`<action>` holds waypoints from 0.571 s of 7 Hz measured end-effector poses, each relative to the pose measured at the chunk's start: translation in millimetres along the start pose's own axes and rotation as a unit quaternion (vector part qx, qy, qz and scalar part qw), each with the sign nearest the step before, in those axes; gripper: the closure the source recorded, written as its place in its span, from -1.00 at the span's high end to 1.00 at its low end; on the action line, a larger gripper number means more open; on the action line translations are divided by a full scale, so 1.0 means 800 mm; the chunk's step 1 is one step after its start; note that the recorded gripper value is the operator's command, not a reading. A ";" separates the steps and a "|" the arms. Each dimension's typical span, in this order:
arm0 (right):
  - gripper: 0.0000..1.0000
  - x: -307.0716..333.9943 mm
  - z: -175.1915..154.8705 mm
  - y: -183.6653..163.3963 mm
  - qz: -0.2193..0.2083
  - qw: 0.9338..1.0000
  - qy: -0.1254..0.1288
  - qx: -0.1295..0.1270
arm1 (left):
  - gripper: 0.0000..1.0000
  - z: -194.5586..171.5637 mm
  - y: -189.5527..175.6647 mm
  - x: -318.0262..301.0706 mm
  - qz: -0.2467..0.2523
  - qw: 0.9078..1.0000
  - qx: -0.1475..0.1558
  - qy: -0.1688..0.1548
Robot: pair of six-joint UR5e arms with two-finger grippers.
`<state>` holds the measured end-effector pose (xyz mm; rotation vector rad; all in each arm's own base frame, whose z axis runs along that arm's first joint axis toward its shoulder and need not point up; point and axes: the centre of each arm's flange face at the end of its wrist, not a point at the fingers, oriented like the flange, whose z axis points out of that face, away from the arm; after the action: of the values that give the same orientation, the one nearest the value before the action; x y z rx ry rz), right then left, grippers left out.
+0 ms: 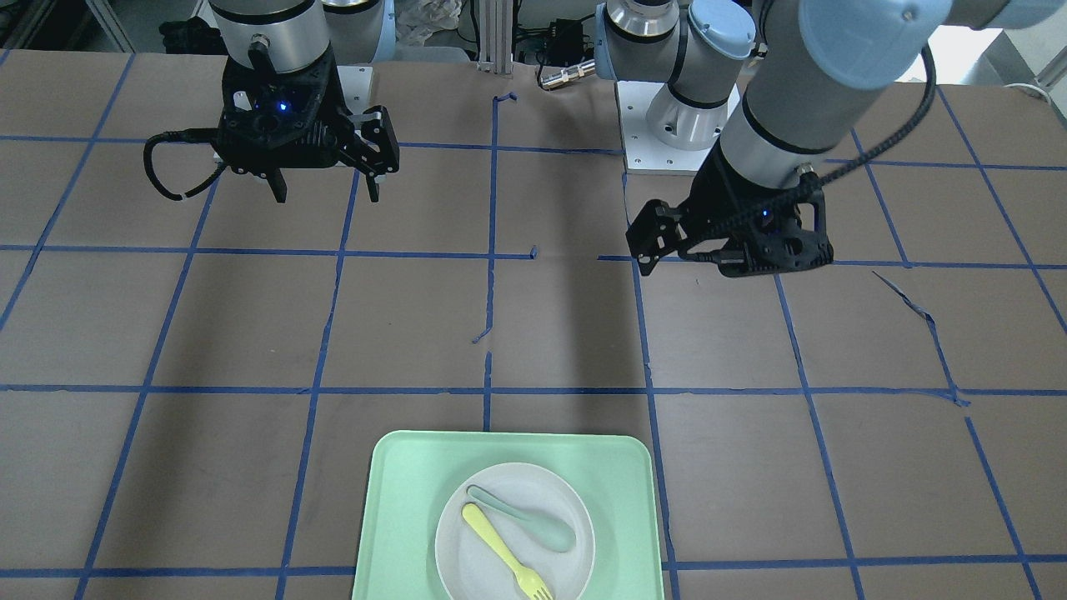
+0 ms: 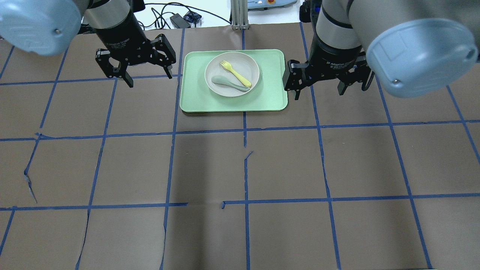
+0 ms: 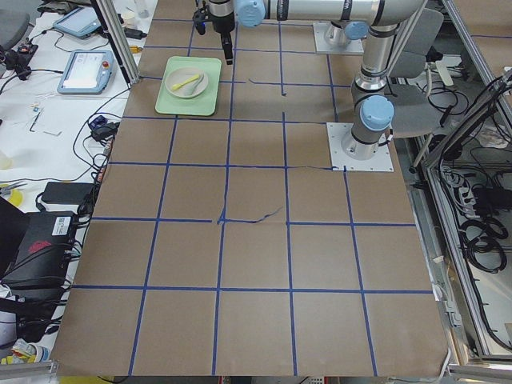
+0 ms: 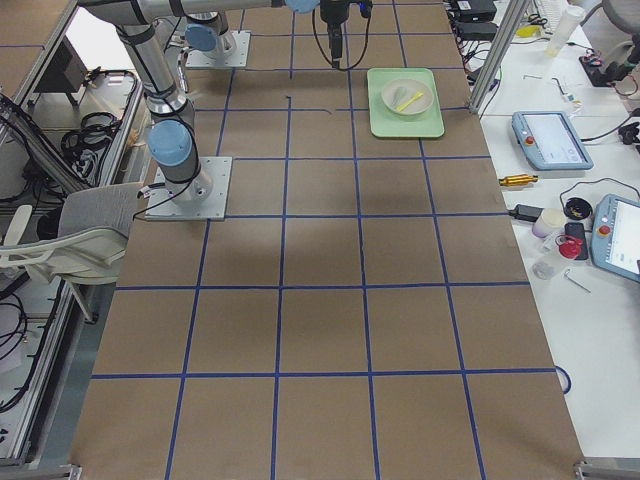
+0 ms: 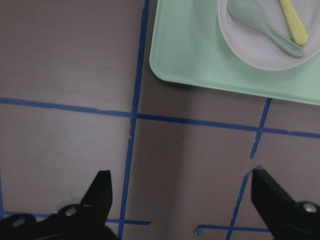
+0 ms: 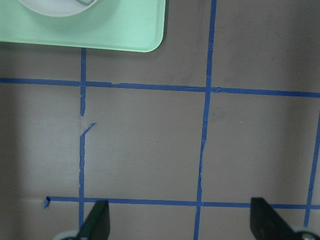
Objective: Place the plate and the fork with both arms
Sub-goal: 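Release the plate on the tray and lift the left gripper away, then reach the right gripper over the plate down to the yellow fork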
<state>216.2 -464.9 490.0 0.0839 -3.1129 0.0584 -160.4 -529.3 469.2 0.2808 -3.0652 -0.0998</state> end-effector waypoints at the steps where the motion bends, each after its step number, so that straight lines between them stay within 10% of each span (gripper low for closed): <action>1: 1.00 -0.002 0.007 -0.010 0.005 1.000 -0.001 0.004 | 1.00 0.002 0.033 -0.006 -0.006 1.000 -0.003 -0.002; 4: 0.95 -0.031 0.050 -0.155 0.007 0.998 -0.010 0.056 | 1.00 0.012 0.059 -0.012 -0.009 1.000 -0.005 -0.003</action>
<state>246.3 -588.6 454.0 0.0669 -3.1287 0.2339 -159.8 -480.6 462.3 0.3091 -3.0682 -0.1159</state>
